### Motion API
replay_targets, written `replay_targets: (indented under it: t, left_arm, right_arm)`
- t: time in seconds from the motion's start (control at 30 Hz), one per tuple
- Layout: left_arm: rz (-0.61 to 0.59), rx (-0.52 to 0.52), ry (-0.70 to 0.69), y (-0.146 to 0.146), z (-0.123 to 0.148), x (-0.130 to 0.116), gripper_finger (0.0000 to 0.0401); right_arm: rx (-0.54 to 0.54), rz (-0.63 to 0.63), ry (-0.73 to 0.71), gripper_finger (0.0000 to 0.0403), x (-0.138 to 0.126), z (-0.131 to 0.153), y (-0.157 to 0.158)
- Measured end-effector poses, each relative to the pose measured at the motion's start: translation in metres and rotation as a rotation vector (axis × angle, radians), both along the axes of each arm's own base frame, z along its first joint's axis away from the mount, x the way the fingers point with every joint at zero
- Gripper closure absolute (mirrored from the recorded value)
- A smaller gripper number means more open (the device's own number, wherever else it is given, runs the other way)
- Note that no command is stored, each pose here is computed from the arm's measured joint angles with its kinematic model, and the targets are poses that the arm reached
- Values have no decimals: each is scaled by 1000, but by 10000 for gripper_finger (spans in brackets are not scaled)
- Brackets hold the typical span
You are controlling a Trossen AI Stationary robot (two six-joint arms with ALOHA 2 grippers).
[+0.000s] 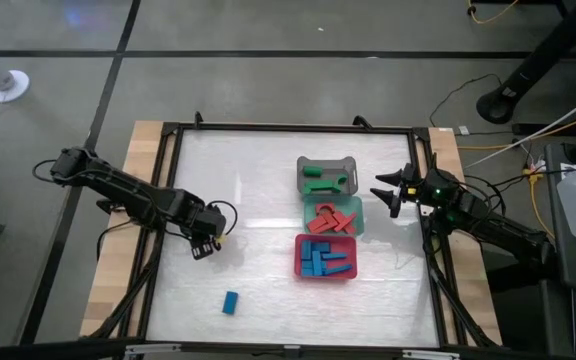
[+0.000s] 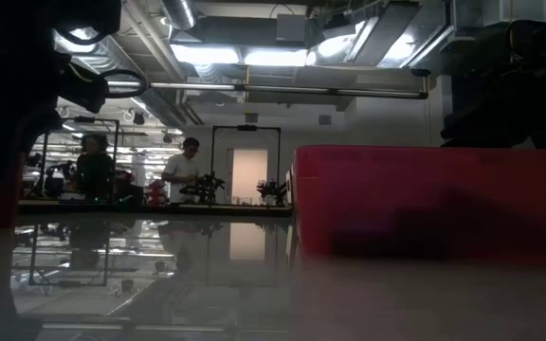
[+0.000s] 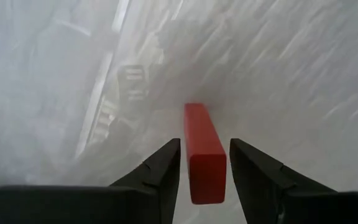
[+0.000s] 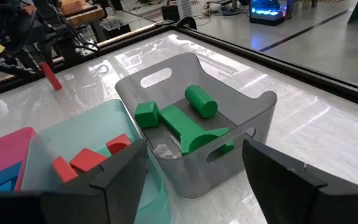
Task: Sort blocks
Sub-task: Put the red block into the green bin
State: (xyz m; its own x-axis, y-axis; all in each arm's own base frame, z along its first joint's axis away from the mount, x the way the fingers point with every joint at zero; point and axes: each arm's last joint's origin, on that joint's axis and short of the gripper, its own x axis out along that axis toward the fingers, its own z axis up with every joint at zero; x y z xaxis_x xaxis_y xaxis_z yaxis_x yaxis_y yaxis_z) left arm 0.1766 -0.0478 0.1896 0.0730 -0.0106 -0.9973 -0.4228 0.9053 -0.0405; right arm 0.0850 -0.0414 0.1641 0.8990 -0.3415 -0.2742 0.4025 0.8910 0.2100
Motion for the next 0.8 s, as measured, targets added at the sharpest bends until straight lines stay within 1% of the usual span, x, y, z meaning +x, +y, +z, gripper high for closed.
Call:
replay_targets:
  t: [0.17, 0.23, 0.37, 0.47, 0.5, 0.6, 0.7, 0.8]
  left_arm:
    - [0, 7, 0, 0, 0, 0, 279]
    - [1, 6, -1, 0, 0, 0, 297]
    - [37, -1, -12, 0, 1, 1, 363]
    - [119, -23, -51, 0, 4, 6, 363]
    - [146, -36, -87, 1, 7, 11, 363]
    - [168, -81, -245, 1, 18, 29, 363]
    - [181, -108, -466, 4, 33, 50, 363]
    - [200, -101, -708, 10, 49, 69, 363]
  right_arm:
    - [0, 0, 0, 139, 0, 0, 0]
    - [0, 0, 0, 139, 0, 0, 0]
    - [-1, 0, 0, 139, 0, 0, 0]
    - [0, 0, 0, 139, 0, 0, 0]
    - [0, 0, 0, 139, 0, 0, 0]
    - [0, 0, 0, 139, 0, 0, 0]
    - [0, 0, 0, 139, 0, 0, 0]
    - [0, 0, 0, 139, 0, 0, 0]
